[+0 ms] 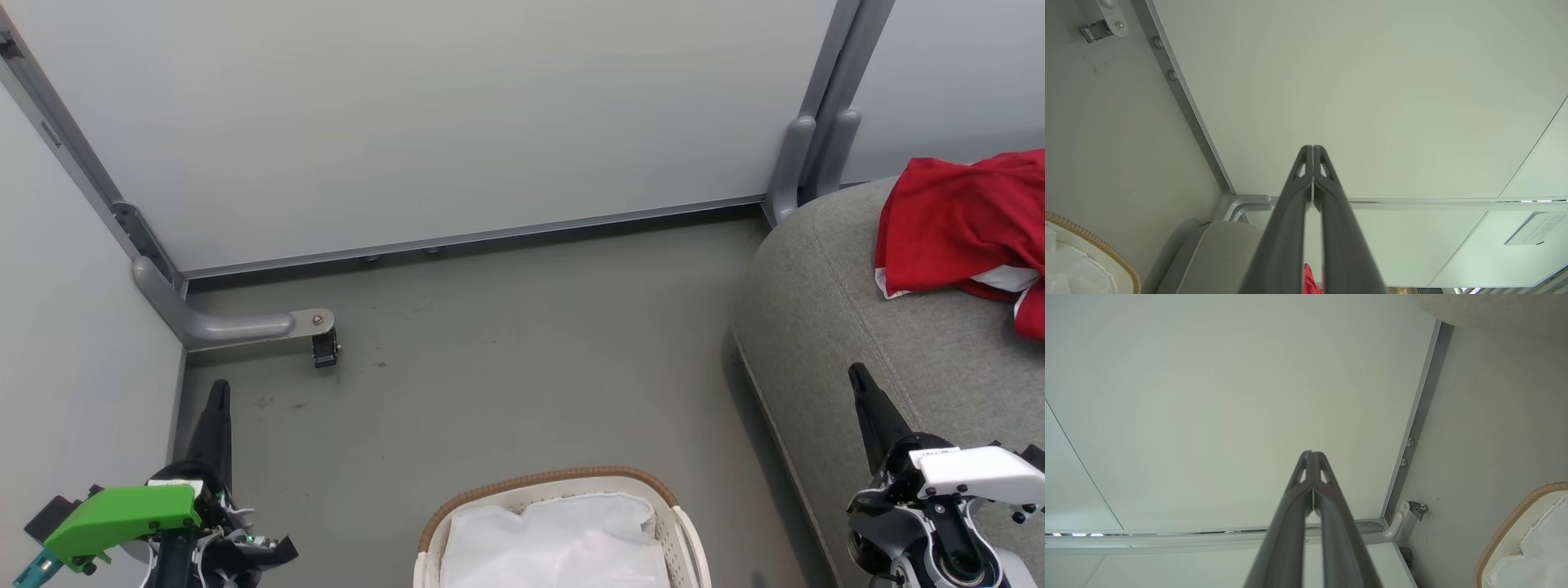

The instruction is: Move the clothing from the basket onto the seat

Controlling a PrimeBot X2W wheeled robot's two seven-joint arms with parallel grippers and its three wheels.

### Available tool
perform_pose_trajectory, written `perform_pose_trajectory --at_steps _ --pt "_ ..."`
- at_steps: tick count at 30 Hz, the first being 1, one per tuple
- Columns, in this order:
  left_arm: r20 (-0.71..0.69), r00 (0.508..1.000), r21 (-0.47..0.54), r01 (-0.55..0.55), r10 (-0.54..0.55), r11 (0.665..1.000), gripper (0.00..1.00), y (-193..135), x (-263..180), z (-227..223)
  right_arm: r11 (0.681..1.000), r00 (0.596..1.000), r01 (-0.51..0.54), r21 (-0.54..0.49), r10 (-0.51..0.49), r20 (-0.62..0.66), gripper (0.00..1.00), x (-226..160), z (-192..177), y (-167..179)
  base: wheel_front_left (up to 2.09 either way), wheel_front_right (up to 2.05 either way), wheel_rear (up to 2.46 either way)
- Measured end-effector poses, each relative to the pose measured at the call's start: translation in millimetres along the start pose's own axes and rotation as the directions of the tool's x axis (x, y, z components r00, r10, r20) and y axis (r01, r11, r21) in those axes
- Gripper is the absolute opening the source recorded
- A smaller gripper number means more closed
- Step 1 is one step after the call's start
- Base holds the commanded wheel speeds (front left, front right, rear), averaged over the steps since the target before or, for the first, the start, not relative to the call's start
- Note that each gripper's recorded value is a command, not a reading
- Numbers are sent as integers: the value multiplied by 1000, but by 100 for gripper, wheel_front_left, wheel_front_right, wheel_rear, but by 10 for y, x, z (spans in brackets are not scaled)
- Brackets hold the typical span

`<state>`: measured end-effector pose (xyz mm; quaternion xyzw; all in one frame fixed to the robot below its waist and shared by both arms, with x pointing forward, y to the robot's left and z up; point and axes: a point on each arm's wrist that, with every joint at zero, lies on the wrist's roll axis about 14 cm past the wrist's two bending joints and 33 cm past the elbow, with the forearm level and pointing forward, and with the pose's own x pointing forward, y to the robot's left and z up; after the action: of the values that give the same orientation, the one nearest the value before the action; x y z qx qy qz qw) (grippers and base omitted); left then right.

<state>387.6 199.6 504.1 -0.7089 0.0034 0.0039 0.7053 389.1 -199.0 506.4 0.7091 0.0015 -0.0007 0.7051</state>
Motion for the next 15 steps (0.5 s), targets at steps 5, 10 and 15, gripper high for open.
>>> perform_pose_trajectory --at_steps 5,10,15 --pt "0 1000 0 0 0 1000 0 0 0 0 1000 1000 0 0 0 0 0 0 0 0 0 0 0" --pt "0 1000 0 0 0 1000 0 0 0 0 1000 1000 0 0 0 0 0 0 0 0 0 0 0" --pt "0 1000 0 0 0 1000 0 0 0 0 1000 1000 0 0 0 0 0 0 0 0 0 0 0"
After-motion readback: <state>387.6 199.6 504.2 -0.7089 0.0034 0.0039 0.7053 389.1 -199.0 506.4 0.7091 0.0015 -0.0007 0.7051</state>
